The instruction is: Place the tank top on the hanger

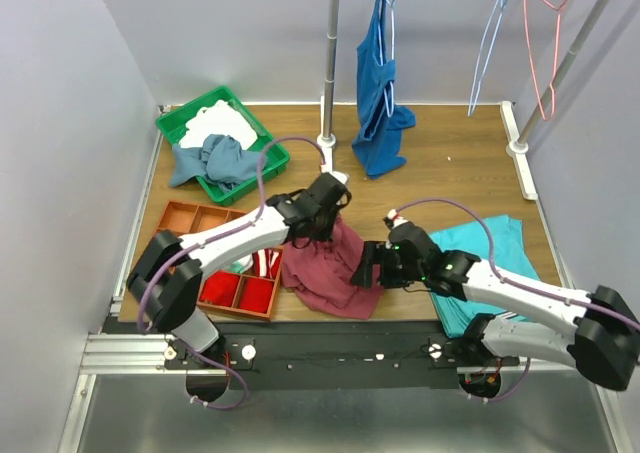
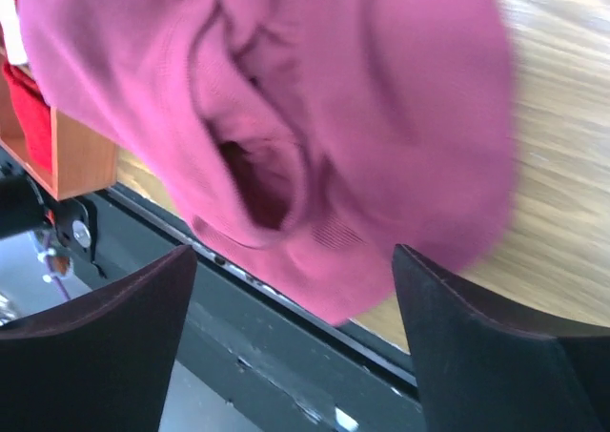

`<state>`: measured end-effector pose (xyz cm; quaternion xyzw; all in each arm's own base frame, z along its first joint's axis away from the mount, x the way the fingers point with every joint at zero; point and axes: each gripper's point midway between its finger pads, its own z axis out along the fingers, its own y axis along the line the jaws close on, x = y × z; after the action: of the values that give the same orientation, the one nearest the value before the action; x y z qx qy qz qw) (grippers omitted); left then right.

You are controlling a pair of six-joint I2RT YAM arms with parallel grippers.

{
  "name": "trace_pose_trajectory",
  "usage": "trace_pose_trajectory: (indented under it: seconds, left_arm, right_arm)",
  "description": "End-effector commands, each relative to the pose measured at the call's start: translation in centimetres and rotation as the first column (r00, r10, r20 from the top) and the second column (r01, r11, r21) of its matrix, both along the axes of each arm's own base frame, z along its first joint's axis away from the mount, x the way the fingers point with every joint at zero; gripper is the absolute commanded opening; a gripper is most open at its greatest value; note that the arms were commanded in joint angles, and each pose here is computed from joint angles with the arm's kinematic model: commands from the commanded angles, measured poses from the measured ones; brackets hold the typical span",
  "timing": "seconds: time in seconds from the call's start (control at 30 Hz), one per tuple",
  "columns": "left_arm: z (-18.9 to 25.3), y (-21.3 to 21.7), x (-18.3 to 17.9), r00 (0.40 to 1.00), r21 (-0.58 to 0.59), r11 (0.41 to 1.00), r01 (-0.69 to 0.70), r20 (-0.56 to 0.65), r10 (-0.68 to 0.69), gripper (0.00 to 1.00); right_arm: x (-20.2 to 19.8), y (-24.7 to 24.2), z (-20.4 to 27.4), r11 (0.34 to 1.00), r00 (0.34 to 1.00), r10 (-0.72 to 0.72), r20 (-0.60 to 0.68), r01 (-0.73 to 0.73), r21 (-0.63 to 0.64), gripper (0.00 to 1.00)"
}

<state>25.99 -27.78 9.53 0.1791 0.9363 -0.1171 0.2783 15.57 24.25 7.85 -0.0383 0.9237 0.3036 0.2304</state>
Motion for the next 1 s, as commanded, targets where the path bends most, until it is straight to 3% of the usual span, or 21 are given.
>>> trace_pose_trajectory:
  seconds: [0.0, 0.27, 0.53, 0.67, 0.7, 0.73, 0.8, 0.97]
  left_arm:
    - [4.0, 1.0, 2.0, 0.996, -0.115, 0.991, -0.072, 0.049, 0.078, 0.0]
    - [5.5, 2.0, 2.4, 0.994, -0.195, 0.977, -0.09, 0.043, 0.1, 0.0]
    - [6.6, 3.1, 2.7, 0.991, -0.217, 0.971, -0.1, 0.065, 0.117, 0.0]
    - [7.0, 3.5, 2.7, 0.99, -0.228, 0.968, -0.102, 0.076, 0.122, 0.0]
    - [7.2, 3.5, 2.8, 0.989, -0.234, 0.967, -0.101, 0.082, 0.123, 0.0]
    - [7.6, 3.7, 2.8, 0.988, -0.241, 0.965, -0.102, 0.09, 0.127, 0.0]
    - [8.5, 4.1, 3.3, 0.984, -0.256, 0.96, -0.113, 0.106, 0.144, 0.0]
    - [14.4, 4.8, 4.8, 0.954, -0.369, 0.919, -0.137, 0.202, 0.223, 0.0]
  right_arm:
    - [1.0, 3.9, 1.7, 0.999, 0.997, 0.034, 0.068, -0.035, 0.012, 0.87]
    - [0.4, 5.2, -0.8, 0.998, 0.998, 0.047, 0.03, -0.045, -0.048, 0.76]
    - [0.4, 6.6, -1.9, 0.997, 0.998, 0.068, 0.011, -0.067, -0.049, 0.56]
    - [0.6, 6.5, -2.3, 0.995, 0.998, 0.069, 0.011, -0.068, -0.08, 0.34]
    - [0.8, 6.4, -2.2, 0.994, 0.998, 0.065, 0.017, -0.064, -0.09, 0.2]
    - [1.0, 5.6, -2.4, 0.99, 0.999, 0.047, 0.021, -0.044, -0.132, 0.13]
    - [1.6, 4.9, -1.1, 0.988, 0.998, 0.02, 0.058, -0.011, -0.154, 0.01]
    - [5.3, 0.7, 6.3, 0.954, 0.948, -0.12, 0.294, 0.192, -0.229, 0.01]
